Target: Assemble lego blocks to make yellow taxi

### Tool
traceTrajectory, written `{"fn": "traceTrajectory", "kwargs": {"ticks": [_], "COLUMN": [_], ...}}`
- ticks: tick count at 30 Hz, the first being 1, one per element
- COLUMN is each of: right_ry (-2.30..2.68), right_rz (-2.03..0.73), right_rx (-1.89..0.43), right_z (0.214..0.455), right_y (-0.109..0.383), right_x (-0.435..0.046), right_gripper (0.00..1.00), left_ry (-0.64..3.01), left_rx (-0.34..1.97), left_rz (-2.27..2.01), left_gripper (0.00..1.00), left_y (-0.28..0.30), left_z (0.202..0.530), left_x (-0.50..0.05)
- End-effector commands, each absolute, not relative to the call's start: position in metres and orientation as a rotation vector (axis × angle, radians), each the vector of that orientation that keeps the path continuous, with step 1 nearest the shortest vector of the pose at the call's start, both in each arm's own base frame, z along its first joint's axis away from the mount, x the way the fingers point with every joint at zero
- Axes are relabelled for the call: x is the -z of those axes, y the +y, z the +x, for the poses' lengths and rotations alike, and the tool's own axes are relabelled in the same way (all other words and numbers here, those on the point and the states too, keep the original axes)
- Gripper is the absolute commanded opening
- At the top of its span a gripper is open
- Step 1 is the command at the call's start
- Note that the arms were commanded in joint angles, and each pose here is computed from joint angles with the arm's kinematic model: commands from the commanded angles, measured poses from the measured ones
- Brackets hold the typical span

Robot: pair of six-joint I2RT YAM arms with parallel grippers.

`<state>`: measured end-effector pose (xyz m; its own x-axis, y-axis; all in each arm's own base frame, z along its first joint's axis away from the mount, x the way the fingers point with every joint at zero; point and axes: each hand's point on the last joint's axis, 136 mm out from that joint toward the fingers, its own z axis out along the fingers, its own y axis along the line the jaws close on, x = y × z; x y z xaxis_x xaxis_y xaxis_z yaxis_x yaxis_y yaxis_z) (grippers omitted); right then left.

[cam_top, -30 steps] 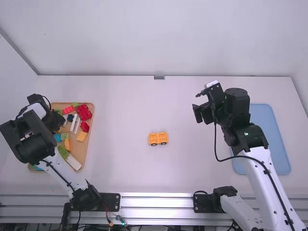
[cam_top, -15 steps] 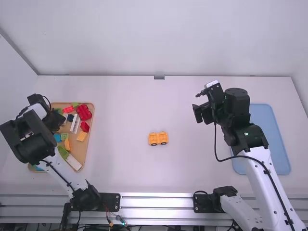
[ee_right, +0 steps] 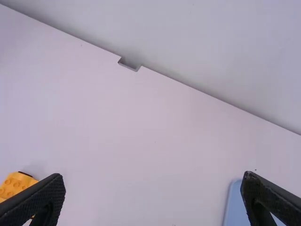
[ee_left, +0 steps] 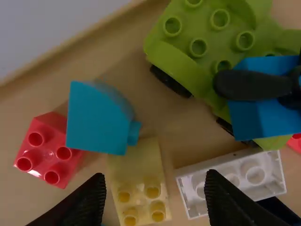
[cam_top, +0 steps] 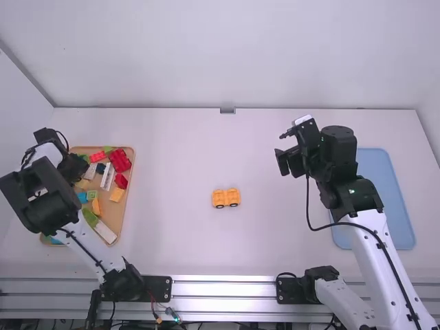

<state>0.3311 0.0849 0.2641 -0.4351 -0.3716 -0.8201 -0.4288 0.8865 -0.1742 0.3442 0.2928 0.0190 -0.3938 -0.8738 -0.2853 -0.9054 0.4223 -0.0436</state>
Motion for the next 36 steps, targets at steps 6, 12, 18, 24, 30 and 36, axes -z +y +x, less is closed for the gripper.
{"fn": "traceTrajectory", "kwargs": {"ticks": [6, 12, 18, 24, 30, 36], "right_ry": [2.032, 2.034, 2.034, 2.038, 2.040, 2.042], "right_rz": [-0.569, -0.569, -0.569, -0.574, -0.574, -0.573], "right_rx": [-0.074, -0.074, -0.073, -0.071, -0.072, -0.069], "right_z": [0.334, 0.334, 0.334, 0.334, 0.334, 0.334], "right_y": [0.086, 0.086, 0.086, 0.086, 0.086, 0.085], "right_x": [-0.282, -0.282, -0.279, -0.277, -0.277, -0.277], "right_gripper": [0.99, 0.99, 0.99, 0.98, 0.99, 0.99], "left_ry": [2.425, 2.372, 2.387, 2.462, 2.482, 2.523], "left_rx": [-0.177, -0.315, -0.298, -0.207, -0.209, -0.211], "left_rz": [-1.593, -1.700, -1.698, -1.603, -1.612, -1.560], "left_gripper": [0.51, 0.49, 0.49, 0.47, 0.39, 0.37], "left_y": [0.288, 0.295, 0.291, 0.282, 0.279, 0.275], "left_z": [0.338, 0.318, 0.317, 0.324, 0.319, 0.316], "left_x": [-0.008, 0.002, 0.005, 0.007, 0.010, 0.018]}}
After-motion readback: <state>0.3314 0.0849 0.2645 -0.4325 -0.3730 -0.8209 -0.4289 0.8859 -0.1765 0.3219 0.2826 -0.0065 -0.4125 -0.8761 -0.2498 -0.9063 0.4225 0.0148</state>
